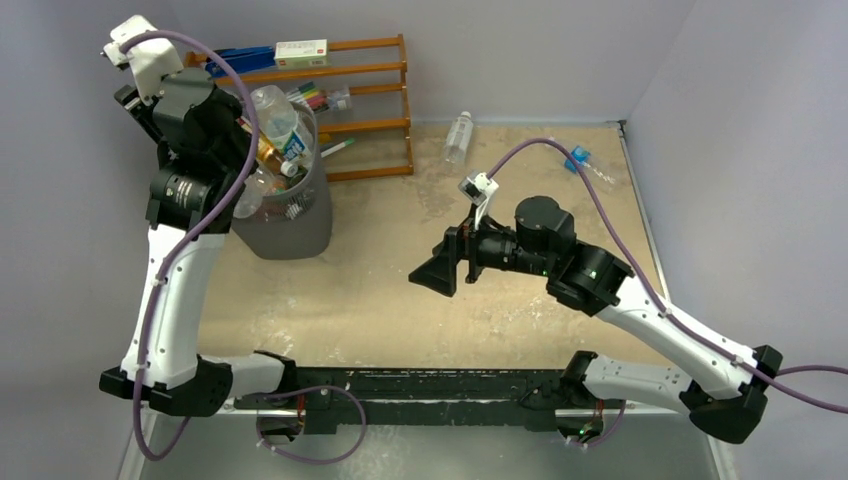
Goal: Put the plastic bottles in the bin
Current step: Pick up the plastic bottle at the center of the board, then place the plastic bottle in the trash bin.
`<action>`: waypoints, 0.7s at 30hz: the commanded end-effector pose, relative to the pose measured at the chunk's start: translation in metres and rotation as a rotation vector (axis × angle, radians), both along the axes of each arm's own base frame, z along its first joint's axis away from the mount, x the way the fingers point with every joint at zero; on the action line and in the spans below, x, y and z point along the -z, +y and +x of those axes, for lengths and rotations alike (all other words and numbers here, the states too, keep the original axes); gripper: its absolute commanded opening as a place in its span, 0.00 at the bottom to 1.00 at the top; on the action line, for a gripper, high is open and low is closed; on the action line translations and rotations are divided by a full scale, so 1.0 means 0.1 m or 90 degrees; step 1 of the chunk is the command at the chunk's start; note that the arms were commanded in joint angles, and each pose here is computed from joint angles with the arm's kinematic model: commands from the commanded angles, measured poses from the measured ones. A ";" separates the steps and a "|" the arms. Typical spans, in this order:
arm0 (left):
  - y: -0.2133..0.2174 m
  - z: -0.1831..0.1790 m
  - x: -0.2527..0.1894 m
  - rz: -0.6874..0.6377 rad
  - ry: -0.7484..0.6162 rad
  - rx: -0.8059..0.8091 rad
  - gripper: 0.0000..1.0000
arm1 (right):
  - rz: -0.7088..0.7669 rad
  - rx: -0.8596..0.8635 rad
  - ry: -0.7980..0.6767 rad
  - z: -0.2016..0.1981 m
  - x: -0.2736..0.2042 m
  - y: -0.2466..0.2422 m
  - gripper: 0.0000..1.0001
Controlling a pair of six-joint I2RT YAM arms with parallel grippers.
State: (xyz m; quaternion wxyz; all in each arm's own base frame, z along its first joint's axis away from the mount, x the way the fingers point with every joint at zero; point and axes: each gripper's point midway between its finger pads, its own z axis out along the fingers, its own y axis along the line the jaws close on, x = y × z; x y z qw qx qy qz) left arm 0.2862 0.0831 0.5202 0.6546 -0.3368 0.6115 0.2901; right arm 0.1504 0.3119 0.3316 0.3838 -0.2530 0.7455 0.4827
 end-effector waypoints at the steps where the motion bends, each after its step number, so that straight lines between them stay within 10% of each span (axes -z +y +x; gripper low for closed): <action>1: 0.23 -0.04 -0.35 0.019 -0.061 -0.063 0.11 | -0.004 -0.002 0.010 -0.07 0.03 -0.07 1.00; 21: 0.83 0.83 0.02 0.065 -0.084 -0.023 0.12 | -0.046 -0.027 0.047 0.00 0.48 0.12 1.00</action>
